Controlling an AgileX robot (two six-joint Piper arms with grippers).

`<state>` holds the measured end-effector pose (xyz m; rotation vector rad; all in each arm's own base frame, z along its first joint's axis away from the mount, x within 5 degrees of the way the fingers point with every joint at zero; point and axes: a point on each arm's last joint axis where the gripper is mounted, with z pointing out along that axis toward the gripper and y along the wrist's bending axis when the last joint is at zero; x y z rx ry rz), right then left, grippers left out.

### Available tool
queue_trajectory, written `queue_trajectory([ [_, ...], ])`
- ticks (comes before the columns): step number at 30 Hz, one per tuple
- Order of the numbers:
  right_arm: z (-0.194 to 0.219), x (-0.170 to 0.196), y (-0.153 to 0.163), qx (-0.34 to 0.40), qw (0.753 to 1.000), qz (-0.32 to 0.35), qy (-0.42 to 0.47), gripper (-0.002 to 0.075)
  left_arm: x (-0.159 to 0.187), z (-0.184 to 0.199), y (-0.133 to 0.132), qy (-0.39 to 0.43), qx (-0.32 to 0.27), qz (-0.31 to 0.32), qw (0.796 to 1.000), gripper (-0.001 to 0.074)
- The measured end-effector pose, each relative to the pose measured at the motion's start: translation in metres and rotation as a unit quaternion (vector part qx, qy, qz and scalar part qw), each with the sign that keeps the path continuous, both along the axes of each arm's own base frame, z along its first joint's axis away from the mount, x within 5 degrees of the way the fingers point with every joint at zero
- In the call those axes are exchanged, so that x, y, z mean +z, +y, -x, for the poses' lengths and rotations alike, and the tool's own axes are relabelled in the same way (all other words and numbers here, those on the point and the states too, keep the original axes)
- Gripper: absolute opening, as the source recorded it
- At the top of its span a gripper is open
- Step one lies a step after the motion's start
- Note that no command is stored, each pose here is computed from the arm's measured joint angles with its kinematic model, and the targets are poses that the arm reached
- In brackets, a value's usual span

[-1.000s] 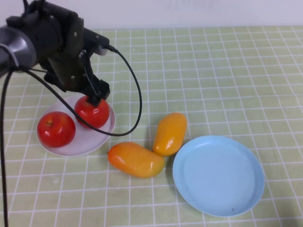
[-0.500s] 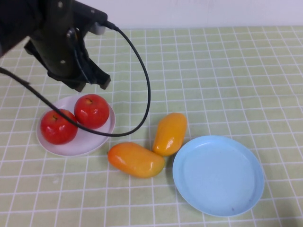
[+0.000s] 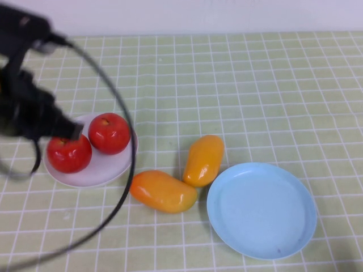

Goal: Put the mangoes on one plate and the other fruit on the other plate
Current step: Put another type of fruit in the right plate

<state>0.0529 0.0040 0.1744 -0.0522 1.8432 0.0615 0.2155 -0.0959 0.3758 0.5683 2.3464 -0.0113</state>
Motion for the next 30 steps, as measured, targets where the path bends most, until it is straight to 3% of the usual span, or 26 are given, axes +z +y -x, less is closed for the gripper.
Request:
queue_trajectory([
  [6,0.0,0.0,0.0,0.0,1.0,0.0,0.0,-0.0017,-0.028,0.043,0.02,0.004,0.013,0.024,1.0,0.0003],
  [14,0.0,0.0,0.0,0.0,1.0,0.0,0.0,-0.0017,-0.041,0.051,0.026,0.015,0.015,0.012,1.0,0.0003],
  [23,0.0,0.0,0.0,0.0,1.0,0.0,0.0,-0.0017,-0.054,0.068,0.032,-0.152,-0.028,0.084,0.984,0.0003],
  [27,0.0,0.0,0.0,0.0,1.0,0.0,0.0,-0.0017,-0.073,0.095,0.048,-0.267,-0.039,0.116,0.956,0.0003],
  [30,0.0,0.0,0.0,0.0,1.0,0.0,0.0,-0.0017,-0.093,0.118,0.065,-0.341,-0.012,0.128,0.931,0.0003],
])
